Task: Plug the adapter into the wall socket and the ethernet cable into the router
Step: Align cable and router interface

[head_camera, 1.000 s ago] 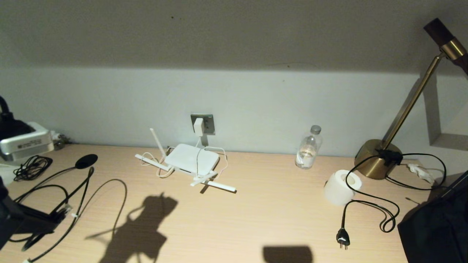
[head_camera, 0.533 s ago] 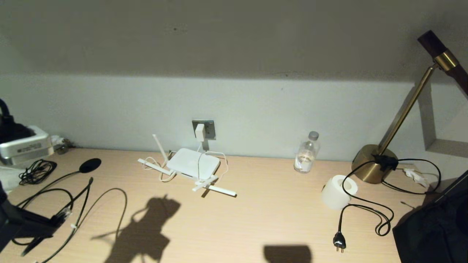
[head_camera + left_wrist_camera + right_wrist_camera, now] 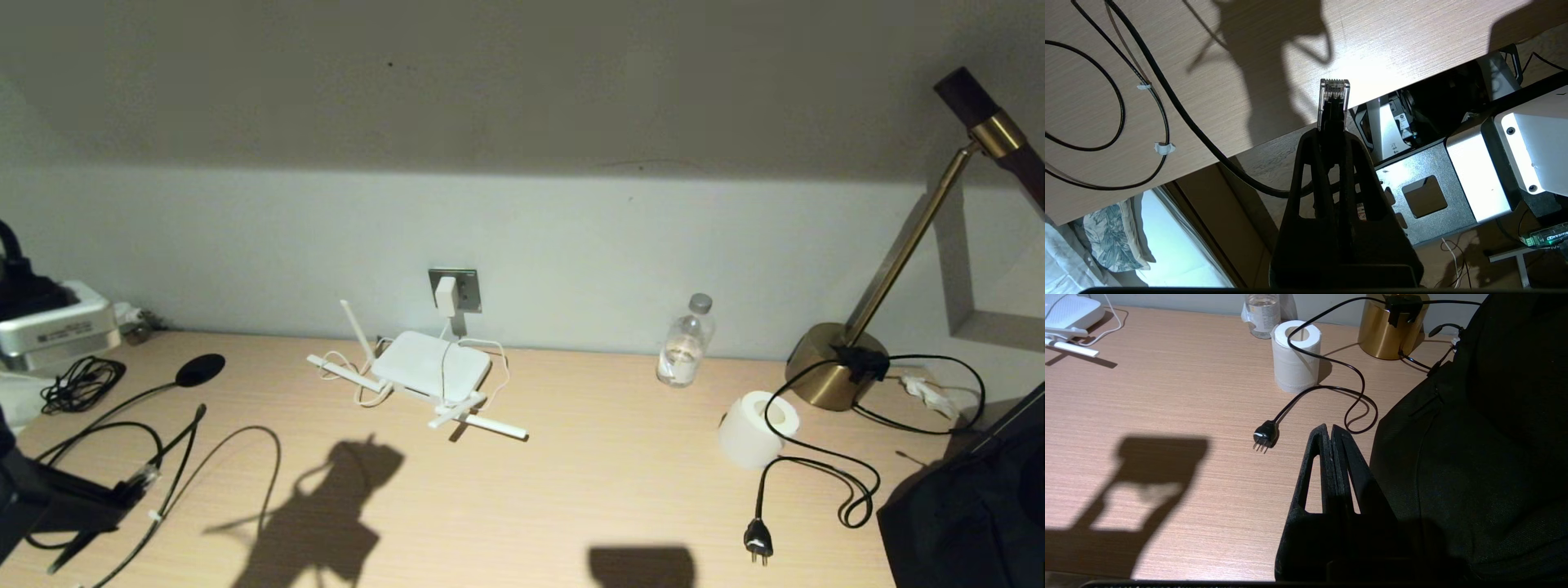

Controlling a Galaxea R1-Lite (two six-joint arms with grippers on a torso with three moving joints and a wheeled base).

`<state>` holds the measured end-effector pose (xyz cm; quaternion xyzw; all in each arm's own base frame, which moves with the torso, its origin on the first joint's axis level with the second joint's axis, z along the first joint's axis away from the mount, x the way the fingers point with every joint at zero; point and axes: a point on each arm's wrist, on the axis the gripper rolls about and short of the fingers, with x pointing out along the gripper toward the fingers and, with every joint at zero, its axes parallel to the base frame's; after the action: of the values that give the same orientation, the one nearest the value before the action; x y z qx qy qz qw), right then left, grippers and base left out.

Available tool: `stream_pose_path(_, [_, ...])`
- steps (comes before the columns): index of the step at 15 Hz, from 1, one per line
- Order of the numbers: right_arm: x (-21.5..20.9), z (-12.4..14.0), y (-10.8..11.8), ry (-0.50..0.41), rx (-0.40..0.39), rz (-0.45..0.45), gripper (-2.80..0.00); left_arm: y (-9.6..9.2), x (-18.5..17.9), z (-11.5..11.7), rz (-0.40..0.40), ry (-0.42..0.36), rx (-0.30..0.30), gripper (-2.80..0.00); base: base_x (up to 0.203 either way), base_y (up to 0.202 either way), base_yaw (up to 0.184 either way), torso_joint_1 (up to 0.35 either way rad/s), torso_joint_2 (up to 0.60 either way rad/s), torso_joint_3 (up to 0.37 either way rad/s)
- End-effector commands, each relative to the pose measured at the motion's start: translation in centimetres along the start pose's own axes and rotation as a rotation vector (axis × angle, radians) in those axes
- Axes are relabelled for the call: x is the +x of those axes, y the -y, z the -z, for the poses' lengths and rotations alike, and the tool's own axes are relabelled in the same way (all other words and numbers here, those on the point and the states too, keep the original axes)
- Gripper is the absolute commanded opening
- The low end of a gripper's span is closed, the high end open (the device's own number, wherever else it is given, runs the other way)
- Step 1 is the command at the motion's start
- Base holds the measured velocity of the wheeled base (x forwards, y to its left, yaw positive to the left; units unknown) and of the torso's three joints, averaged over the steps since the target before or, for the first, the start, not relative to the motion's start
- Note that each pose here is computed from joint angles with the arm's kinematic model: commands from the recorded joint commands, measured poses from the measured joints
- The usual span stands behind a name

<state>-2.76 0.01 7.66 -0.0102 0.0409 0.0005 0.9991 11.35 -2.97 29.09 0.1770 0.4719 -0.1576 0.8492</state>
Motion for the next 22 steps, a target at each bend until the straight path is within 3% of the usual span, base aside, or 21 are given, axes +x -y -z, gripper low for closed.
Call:
stream_pose_path(1, [0.0,0.0,0.0,-0.001,-0.001,-0.001,-2.80,0.0,-0.1,0.0,0.001,0.004,0.005,-2.80,0.000,0.000,0.000,0.000,0.00,0.000])
stream_pose_path(7, [0.0,0.0,0.0,-0.001,-0.001,-0.001,-2.80,0.4,-0.4,1.4,0.001,0.001,0.003,-2.80,0.000,0.000,0.000,0.000,0.00,0.000])
stream_pose_path(22, [0.0,0.0,0.0,-0.001,-0.001,-0.001,-2.80,0.5,-0.3,1.8,0.005,-0.021,0.004,-2.80,0.000,0.000,0.000,0.001,0.00,-0.055])
